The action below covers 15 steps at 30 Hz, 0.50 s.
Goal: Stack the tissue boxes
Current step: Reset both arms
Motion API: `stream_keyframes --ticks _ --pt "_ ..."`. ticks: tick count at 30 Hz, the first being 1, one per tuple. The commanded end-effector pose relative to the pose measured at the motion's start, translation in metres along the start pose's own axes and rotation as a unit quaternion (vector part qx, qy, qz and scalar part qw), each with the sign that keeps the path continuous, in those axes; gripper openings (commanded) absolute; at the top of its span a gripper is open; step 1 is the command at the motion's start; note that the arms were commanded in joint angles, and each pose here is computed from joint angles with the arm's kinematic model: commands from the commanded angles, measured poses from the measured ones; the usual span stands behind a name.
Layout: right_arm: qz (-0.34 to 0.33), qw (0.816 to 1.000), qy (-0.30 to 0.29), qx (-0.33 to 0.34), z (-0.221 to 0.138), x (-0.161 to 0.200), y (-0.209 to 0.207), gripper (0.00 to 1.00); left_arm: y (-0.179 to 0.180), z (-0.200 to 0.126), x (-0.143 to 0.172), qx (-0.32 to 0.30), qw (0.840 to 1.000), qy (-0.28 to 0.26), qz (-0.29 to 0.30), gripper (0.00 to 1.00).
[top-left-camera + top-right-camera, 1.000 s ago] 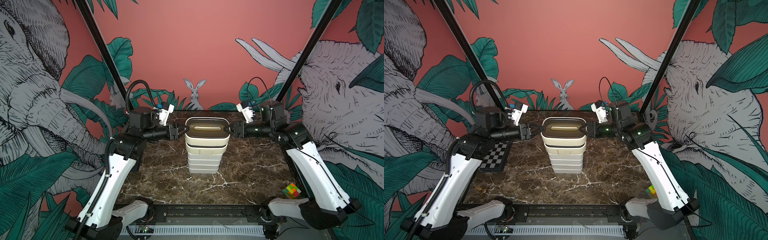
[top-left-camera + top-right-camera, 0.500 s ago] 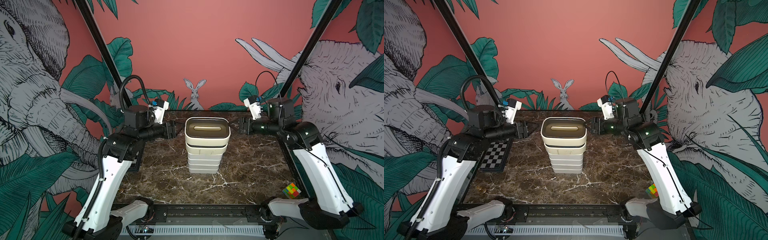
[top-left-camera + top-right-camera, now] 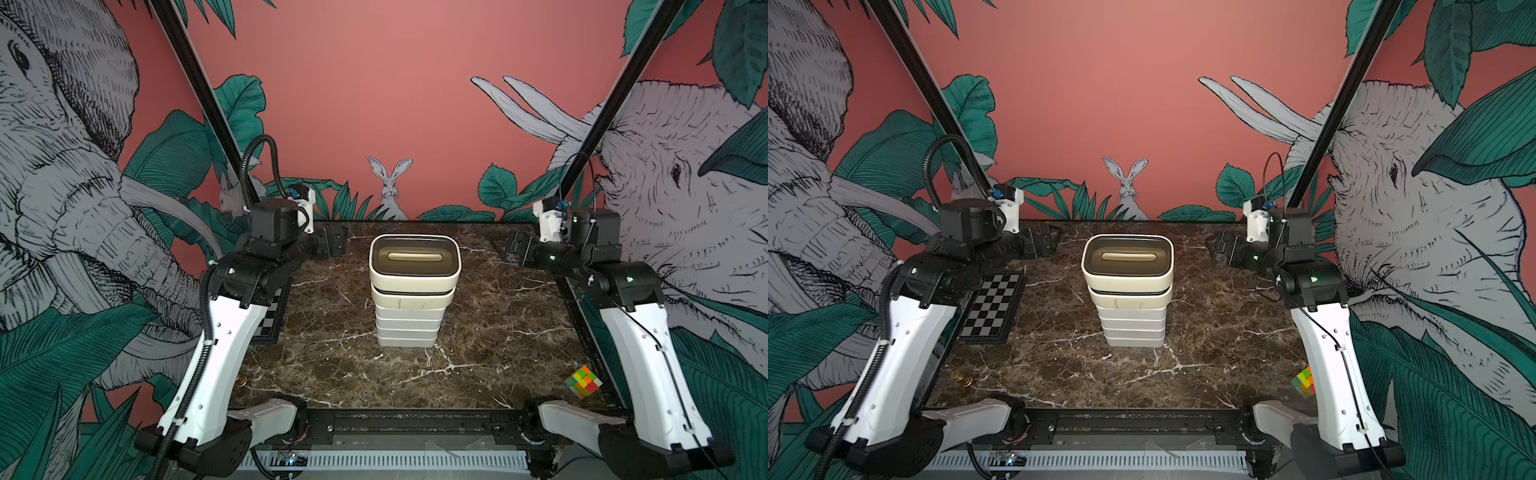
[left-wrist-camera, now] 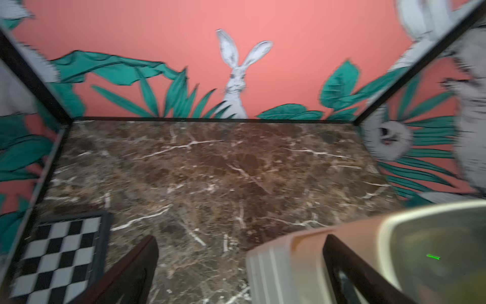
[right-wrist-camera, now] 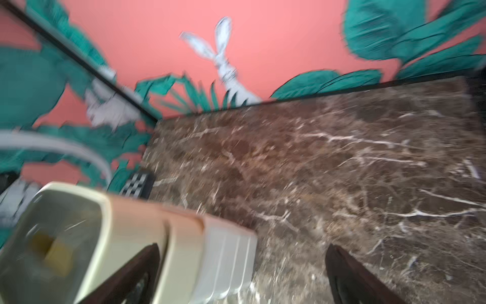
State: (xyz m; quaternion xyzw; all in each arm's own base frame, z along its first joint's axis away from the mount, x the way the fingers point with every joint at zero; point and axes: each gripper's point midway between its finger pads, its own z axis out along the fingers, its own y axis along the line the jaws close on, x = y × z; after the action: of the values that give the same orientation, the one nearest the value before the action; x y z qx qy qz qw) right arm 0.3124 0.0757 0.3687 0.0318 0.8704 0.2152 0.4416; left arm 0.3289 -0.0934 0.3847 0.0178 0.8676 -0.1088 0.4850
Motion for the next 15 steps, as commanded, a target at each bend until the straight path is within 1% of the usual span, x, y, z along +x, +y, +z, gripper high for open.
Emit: stream_keyframes --ticks 1,4,5,7,9,12,15 --pt "0.029 0.991 -0.086 0.095 0.01 -0.013 -0.063 0.98 0.074 0.033 0.029 -0.164 0.986 0.025 0.009 1.0" --pt "0.047 0.976 -0.132 0.168 0.028 0.007 -0.127 0.98 0.121 0.061 0.062 -0.218 0.975 0.033 -0.038 1.0" --pt "0.054 0.971 -0.135 0.191 0.037 0.017 -0.147 0.98 0.136 0.069 0.074 -0.242 0.969 0.035 -0.041 1.0" --pt "0.055 0.965 -0.126 0.226 0.059 0.04 -0.178 0.98 0.155 0.087 0.094 -0.28 0.959 0.039 -0.017 1.0" --pt "0.054 0.962 -0.119 0.238 0.082 0.059 -0.198 0.98 0.169 0.107 0.115 -0.307 0.95 0.054 0.004 1.0" --pt "0.049 0.961 -0.12 0.246 0.105 0.076 -0.215 0.98 0.177 0.136 0.138 -0.311 0.946 0.082 0.031 0.99" --pt "0.02 0.958 -0.123 0.26 0.121 0.084 -0.23 0.98 0.185 0.163 0.157 -0.315 0.943 0.082 0.07 1.0"
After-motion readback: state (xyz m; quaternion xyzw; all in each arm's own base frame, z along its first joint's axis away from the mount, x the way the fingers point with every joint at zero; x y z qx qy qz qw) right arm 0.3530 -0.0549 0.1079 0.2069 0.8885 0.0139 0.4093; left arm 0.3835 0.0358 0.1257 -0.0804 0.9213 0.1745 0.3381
